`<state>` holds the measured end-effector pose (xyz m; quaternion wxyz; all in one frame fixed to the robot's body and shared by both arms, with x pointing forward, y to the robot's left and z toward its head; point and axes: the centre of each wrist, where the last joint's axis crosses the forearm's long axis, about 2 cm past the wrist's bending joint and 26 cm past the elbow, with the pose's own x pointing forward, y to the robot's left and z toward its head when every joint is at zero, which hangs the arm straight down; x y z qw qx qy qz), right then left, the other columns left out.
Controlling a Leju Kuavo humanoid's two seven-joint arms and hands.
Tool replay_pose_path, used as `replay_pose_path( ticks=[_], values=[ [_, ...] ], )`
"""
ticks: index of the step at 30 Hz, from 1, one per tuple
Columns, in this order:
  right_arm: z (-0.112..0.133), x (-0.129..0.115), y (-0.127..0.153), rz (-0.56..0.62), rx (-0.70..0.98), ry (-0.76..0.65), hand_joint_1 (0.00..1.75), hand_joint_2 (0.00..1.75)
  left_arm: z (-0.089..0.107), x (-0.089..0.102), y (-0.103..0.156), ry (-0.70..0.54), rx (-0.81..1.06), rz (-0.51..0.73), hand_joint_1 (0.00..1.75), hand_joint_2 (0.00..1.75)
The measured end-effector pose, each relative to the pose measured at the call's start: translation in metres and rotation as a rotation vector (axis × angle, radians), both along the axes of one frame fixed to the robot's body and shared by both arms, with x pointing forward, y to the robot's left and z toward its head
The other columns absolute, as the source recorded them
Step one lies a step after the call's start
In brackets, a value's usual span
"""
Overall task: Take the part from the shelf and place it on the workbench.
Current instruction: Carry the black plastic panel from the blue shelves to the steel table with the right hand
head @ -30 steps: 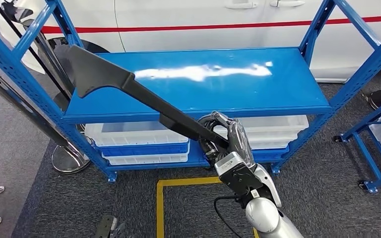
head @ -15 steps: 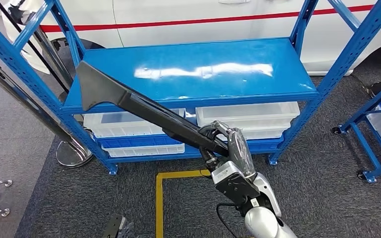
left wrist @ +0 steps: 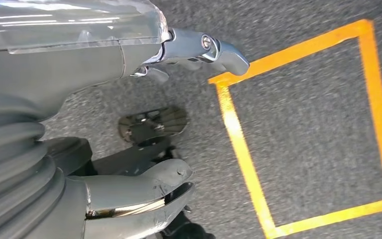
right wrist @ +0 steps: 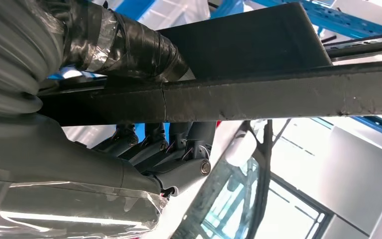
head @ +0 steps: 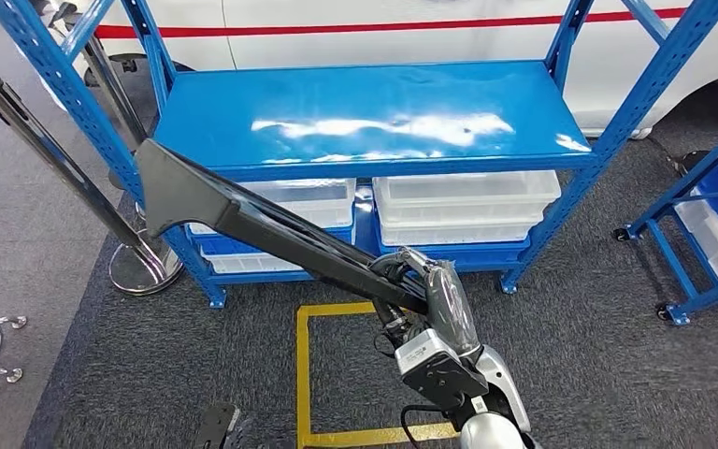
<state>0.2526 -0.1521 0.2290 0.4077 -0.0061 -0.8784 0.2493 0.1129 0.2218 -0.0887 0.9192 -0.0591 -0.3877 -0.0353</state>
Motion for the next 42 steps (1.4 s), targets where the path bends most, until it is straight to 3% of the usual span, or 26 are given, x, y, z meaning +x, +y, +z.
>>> replay_pose_path(
  ticks=[11,21,42],
  values=[
    [0.011,0.012,-0.003,0.035,0.007,-0.051,1.75,1.75,0.001,0.007,0.002,-0.002,-0.002,0.026,0.0,1.75],
    [0.008,0.014,-0.002,0.055,0.003,-0.047,1.75,1.75,0.005,0.022,0.006,-0.033,0.005,0.038,0.0,1.75],
    [0.004,0.016,-0.003,0.051,-0.02,-0.048,1.75,1.75,0.008,0.031,0.004,-0.036,0.013,0.021,0.0,1.75]
  ],
)
